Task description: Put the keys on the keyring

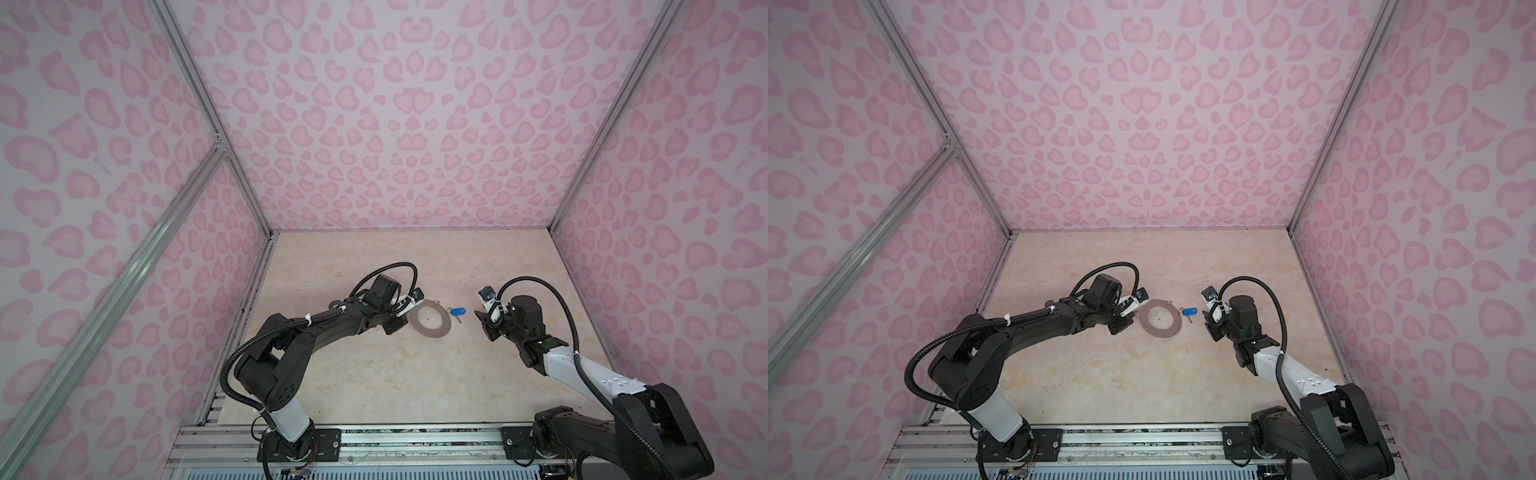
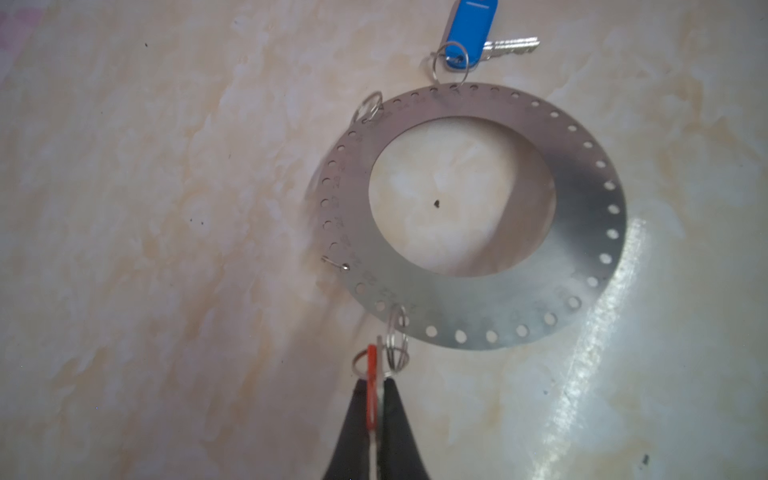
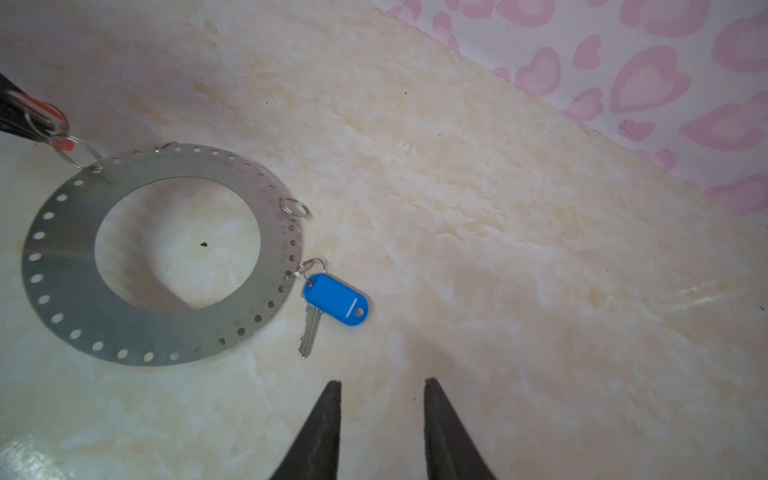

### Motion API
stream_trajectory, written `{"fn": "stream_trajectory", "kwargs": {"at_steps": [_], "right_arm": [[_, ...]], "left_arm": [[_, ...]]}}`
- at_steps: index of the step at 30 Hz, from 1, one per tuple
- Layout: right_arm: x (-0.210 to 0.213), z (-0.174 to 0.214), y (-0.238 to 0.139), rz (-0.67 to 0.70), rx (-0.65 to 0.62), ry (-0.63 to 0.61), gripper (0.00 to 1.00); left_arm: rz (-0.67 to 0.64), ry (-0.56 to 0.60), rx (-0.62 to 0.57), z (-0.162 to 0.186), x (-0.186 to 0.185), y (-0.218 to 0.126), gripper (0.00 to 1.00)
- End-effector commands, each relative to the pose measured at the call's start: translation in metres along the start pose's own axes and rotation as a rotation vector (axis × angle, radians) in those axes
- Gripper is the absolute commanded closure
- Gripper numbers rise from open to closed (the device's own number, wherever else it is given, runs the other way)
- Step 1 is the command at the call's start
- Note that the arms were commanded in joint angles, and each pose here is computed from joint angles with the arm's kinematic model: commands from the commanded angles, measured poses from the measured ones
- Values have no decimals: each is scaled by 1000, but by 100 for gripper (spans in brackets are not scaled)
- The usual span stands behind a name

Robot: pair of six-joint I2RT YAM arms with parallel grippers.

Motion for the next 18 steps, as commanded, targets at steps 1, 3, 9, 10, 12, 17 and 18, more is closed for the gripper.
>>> {"fn": "stream_trajectory", "kwargs": {"at_steps": [1, 3, 9, 10, 12, 17, 18], "right_arm": [[-6, -12, 5, 34, -56, 35, 66], [-7, -10, 8, 42, -45, 46, 66], [-25, 1, 10, 174, -18, 49, 65], [-30, 3, 9, 202, -21, 54, 65], [-38, 3, 7, 248, -49, 72, 59], [-59, 3, 0, 385, -84, 100, 12], [-64, 4, -2, 406, -92, 109, 1]], "left_arm": [[0, 24, 150, 26, -1, -2, 96], [4, 26, 207, 39, -3, -2, 95], [24, -6, 308, 63, -4, -2, 83], [16, -11, 317, 65, -4, -2, 77], [-9, -34, 299, 64, -1, -5, 55], [-183, -199, 180, 61, 28, -29, 2], [-227, -234, 152, 61, 35, -36, 2]]}}
Point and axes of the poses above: each gripper's point midway between its finger pads, its own y axis out along the fingers, its own x axis along the line the jaws close on, z = x × y, the point moved 4 cm from there along -y, back along the fingers, and after that the axes turned 11 degrees about y, right-handed, at the moved point
